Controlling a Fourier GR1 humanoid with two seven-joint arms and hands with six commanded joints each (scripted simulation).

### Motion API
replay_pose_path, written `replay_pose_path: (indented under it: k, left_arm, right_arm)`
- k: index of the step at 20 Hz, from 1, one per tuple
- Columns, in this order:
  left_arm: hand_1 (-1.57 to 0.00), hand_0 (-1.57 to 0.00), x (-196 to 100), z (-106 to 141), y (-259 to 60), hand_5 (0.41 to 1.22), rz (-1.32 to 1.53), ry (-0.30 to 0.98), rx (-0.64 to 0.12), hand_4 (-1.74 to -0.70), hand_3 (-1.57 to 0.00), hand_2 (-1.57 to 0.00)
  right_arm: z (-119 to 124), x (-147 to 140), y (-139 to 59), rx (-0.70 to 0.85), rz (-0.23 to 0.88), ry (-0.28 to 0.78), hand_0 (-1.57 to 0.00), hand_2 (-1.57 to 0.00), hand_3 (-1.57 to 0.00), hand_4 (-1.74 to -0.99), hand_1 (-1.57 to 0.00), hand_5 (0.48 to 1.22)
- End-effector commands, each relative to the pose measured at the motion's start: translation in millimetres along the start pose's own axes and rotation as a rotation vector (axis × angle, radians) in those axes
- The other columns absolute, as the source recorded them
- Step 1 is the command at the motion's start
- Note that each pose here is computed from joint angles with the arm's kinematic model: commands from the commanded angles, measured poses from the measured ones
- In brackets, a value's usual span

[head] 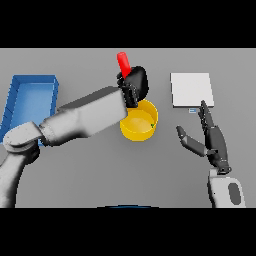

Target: Pick up the red beaker and tilt it to pour out 1 green nut into yellow bowl. Pick up the yellow bowl and place it on the metallic measuring scale.

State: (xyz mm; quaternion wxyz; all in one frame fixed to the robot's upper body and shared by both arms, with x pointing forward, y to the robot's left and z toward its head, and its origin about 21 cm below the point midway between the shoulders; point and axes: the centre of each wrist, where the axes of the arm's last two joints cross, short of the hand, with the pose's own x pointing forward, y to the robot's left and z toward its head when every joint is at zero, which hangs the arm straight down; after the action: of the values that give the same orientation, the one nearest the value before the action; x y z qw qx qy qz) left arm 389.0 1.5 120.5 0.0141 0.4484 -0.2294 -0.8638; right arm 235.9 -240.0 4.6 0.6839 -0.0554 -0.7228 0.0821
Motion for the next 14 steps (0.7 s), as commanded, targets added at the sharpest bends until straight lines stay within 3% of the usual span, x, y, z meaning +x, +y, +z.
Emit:
replay_pose_path:
  k: [1,7,9,10,12,14]
  left_arm:
    - [-1.57,-1.57,-1.4,-0.3,1.0,1.221,-0.016,0.000,-0.002,-1.74,-1.57,-1.57]
    - [-1.57,-1.57,-20.0,2.7,9.4,1.221,-0.060,0.055,0.030,-1.74,-1.57,-1.57]
    - [-1.57,-1.57,-42.4,8.2,16.7,1.159,-0.049,0.090,0.048,-1.74,-1.57,-1.57]
    - [-1.57,-1.57,-52.3,10.4,19.0,1.171,-0.050,0.122,0.064,-1.74,-1.57,-1.57]
    - [-1.27,-1.57,-77.1,17.9,22.7,1.189,-0.030,0.176,0.116,-1.64,-1.57,-1.25]
    - [-1.38,-1.57,-112.7,31.6,34.2,1.201,-0.020,0.271,0.152,-1.68,-1.21,-1.37]
  right_arm:
    - [-1.0,-1.4,-3.9,-0.003,-0.006,-0.001,0.00,0.00,0.00,-1.268,0.00,0.589]
    - [-2.7,3.1,0.0,0.001,-0.010,-0.004,0.00,0.00,0.00,-1.233,0.00,0.585]
    - [-2.0,2.7,-2.1,0.003,-0.007,-0.009,0.00,0.00,0.00,-1.222,0.00,0.590]
    - [-0.7,1.8,-3.5,0.005,-0.012,-0.020,0.00,0.00,0.00,-1.219,0.00,0.595]
    - [-3.5,-0.9,-1.7,0.017,-0.013,-0.015,0.00,0.00,0.00,-1.222,0.00,0.609]
    - [-4.9,2.7,-1.1,0.025,-0.029,-0.037,0.00,0.00,0.00,-1.231,0.00,0.620]
